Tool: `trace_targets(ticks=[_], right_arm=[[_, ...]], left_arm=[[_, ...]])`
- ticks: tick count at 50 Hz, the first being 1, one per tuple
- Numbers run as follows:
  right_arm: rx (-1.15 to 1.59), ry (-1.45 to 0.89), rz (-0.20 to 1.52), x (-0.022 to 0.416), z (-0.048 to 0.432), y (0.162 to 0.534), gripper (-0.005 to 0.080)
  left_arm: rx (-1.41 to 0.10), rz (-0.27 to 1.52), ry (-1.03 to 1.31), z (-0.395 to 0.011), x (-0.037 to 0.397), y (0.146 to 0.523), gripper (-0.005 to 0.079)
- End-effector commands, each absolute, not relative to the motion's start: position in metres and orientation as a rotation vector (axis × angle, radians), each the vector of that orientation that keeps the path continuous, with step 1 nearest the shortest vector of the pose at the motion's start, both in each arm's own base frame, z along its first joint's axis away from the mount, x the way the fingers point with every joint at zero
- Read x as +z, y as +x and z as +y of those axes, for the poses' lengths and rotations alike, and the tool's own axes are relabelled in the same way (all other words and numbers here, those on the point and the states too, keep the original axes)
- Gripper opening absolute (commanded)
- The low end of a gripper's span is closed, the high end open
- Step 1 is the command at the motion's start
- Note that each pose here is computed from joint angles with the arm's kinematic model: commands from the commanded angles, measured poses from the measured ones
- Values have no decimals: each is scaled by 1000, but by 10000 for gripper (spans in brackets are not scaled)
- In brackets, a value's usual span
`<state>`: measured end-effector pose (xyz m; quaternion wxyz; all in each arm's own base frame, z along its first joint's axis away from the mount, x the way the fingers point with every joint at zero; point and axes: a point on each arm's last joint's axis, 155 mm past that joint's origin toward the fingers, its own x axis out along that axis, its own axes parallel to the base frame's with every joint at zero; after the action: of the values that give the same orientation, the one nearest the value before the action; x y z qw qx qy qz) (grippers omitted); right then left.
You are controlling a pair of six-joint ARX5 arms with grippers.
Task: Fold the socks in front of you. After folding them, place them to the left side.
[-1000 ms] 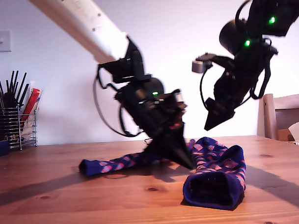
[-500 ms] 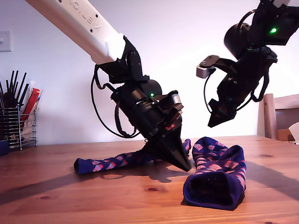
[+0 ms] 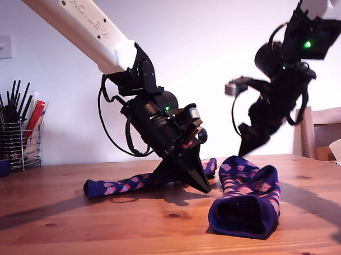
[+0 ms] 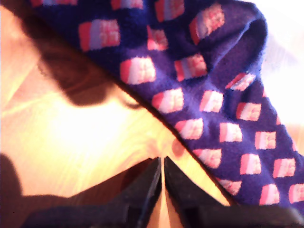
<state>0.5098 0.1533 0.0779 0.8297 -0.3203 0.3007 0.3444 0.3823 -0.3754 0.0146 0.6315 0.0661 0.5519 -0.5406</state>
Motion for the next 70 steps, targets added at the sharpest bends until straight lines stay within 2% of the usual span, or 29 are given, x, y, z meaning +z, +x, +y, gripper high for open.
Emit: trace_targets(ticks=[1, 38, 41, 47, 50, 56, 60, 70], right_arm=[[752, -673, 657, 70, 157, 505, 303], [794, -656, 711, 39, 167, 508, 315], [797, -659, 711, 38, 168, 508, 287], [792, -663, 700, 40, 168, 511, 115], [787, -666, 694, 41, 167, 512, 65], [786, -666, 689, 41, 168, 513, 43], [783, -667, 692, 41, 167, 513, -16], [769, -669, 746, 39, 163, 508, -13]], left_arm=[[-1241, 1303, 139, -375, -1, 376, -23], [-1259, 1307, 121, -377, 2, 373, -23], [-1259, 1306, 121, -377, 2, 373, -23], [-1259, 1305, 122, -377, 2, 373, -23], [-1260, 1302, 122, -378, 2, 374, -23], [-1261, 1283, 125, -379, 2, 377, -23], [-1259, 1260, 124, -380, 3, 382, -23], [-1264, 1193, 116, -383, 8, 397, -23]])
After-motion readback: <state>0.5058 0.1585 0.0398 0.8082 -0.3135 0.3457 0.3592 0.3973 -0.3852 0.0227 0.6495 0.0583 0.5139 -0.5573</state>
